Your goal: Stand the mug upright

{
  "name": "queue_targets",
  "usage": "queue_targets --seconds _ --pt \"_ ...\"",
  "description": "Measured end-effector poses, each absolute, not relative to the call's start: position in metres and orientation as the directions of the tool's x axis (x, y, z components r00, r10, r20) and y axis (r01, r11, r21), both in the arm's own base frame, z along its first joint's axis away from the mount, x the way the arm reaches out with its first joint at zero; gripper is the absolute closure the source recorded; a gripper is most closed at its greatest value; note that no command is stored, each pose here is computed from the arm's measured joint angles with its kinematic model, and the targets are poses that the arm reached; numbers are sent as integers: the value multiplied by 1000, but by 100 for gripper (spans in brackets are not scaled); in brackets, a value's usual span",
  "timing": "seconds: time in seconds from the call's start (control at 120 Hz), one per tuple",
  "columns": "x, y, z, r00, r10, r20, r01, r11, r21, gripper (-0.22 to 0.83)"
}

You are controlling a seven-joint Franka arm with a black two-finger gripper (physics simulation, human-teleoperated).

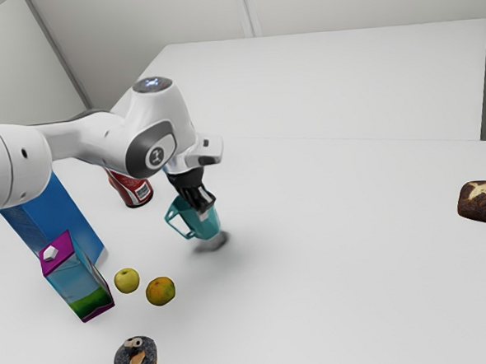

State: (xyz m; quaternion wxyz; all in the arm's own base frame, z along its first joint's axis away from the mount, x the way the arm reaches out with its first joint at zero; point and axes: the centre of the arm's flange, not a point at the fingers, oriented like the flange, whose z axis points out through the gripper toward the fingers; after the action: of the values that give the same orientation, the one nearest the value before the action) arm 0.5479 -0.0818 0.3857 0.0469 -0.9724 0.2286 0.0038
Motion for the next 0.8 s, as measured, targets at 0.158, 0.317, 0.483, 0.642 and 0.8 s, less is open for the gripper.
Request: queue_targets --seconds 0.158,0.317,0.483,0.642,0.8 --pt "550 -84 373 902 -428 -47 -431 -898 -91 79" --pt "551 -86 367 910 -412 -53 -415 -905 -92 79" --pt "551 -86 362 916 -396 -58 -400 -912 -92 78" --pt "551 -86 361 921 -386 -56 -390 -917 -85 52" --pt "552 -87 375 925 -379 -33 -381 -921 -83 25"
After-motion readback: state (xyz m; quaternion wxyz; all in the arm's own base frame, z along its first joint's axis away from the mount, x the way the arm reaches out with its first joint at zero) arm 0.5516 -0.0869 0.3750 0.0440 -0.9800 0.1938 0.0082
